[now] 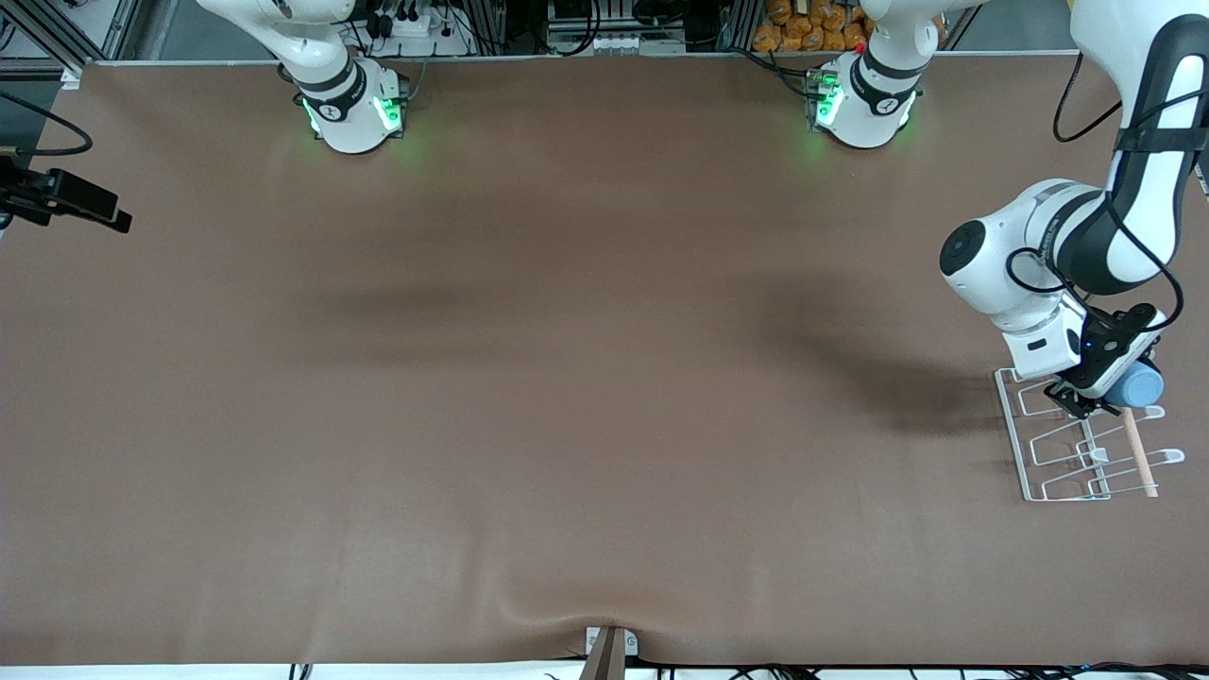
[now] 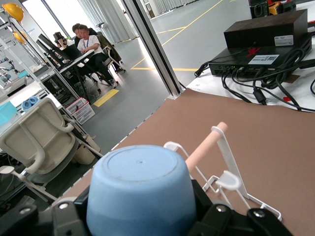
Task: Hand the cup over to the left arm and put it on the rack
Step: 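Lower the cup onto the rack's peg with the left gripper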
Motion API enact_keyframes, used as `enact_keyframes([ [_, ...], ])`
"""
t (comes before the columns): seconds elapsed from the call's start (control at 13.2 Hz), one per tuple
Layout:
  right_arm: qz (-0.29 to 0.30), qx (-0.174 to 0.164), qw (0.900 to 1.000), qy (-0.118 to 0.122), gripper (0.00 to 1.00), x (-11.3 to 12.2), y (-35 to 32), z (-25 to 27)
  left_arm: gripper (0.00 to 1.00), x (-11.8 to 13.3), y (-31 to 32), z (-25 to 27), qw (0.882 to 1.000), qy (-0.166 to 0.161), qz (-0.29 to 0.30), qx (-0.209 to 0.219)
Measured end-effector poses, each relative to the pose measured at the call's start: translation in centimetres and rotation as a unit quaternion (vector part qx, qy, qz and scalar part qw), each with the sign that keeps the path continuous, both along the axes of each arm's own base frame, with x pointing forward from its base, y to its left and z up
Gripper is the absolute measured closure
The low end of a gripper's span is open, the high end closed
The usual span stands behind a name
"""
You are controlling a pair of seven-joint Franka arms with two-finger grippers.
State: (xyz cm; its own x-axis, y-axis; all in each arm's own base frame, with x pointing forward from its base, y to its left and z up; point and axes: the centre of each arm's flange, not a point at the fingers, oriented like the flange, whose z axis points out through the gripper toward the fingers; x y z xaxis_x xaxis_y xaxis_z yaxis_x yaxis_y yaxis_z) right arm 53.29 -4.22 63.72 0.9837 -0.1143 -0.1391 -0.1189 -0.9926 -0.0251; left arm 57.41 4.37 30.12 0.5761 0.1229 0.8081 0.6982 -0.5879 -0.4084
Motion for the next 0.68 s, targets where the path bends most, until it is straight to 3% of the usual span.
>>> enact_keyframes([
  [0.68, 0.000, 0.000, 1.000, 0.001, 0.00, 0.0, 0.0, -0.1, 0.27, -0.9, 0.4, -2.7, 1.000, 0.000, 0.009, 0.006],
])
